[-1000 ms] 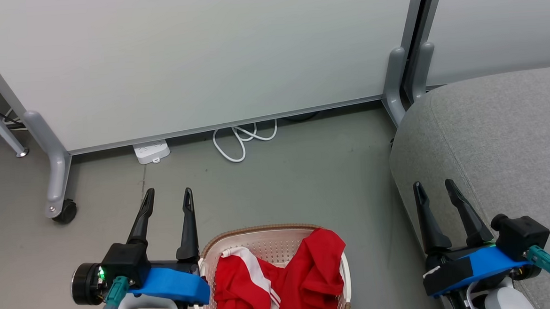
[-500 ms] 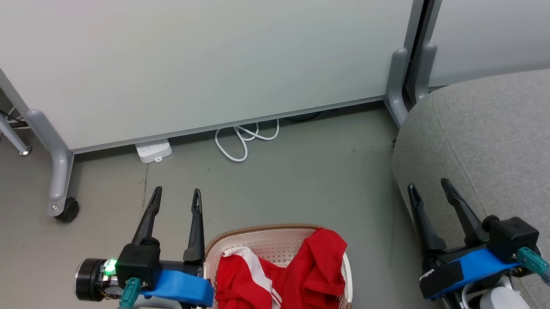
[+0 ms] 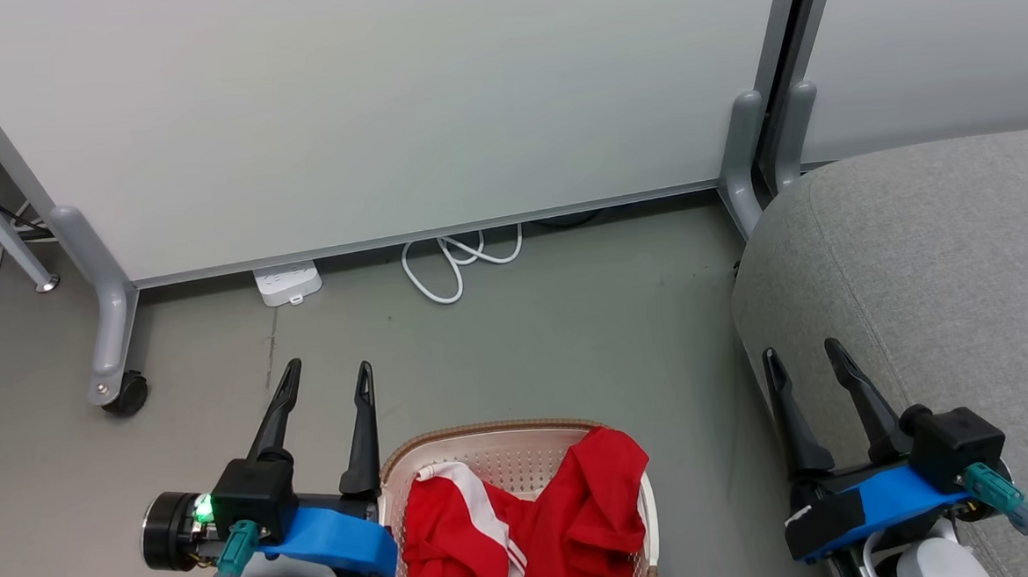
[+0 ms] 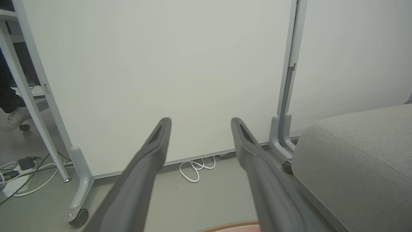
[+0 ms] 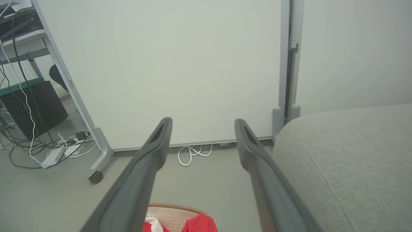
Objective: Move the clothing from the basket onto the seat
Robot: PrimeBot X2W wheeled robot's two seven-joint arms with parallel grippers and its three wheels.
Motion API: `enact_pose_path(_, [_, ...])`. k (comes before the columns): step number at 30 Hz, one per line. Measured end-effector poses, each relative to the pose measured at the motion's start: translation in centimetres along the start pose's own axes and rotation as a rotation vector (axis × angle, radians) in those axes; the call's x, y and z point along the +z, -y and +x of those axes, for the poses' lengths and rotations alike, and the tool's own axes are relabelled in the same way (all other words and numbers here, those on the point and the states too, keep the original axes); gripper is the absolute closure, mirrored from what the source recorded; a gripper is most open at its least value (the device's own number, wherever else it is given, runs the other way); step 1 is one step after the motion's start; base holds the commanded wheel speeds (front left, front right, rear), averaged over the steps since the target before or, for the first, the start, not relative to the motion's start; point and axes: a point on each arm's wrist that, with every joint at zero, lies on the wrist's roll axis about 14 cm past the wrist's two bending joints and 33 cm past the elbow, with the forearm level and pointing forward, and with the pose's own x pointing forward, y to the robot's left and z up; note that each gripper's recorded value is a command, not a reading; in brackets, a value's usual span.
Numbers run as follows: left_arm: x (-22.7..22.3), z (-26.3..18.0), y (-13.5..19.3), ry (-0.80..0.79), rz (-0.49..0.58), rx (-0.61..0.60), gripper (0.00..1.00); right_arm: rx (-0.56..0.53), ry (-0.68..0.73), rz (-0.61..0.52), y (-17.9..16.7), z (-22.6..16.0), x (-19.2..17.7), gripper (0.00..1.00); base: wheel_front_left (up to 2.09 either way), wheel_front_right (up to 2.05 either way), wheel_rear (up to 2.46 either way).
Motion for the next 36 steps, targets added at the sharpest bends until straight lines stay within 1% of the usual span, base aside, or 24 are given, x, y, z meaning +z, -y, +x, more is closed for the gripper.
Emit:
enact_pose_path(14, [-0.6,-0.1,-0.1,-0.019,-0.005,0.001,0.0,0.001,-0.012,0.002,0.0,0.0,-0.4,0.0,0.0,0.0,0.0])
enact_pose_path(18, [-0.6,0.5,0.4,-0.02,0.002,-0.024,0.0,-0.002,-0.02,0.003,0.1,0.1,-0.7,0.0,0.0,0.0,0.0])
enact_pose_path(26, [-2.2,2.8,1.6,-0.067,0.059,-0.119,0.0,-0.014,-0.031,0.005,0.8,1.0,-1.3,0.0,0.0,0.0,0.0])
enact_pose_path(31, [-4.6,4.5,2.5,-0.136,0.105,-0.199,0.0,-0.035,-0.041,0.005,1.7,1.8,-1.8,0.0,0.0,0.0,0.0])
enact_pose_path(36, [-8.1,5.8,3.7,-0.23,0.168,-0.302,0.0,-0.062,-0.057,0.001,3.0,2.7,-2.7,0.0,0.0,0.0,0.0])
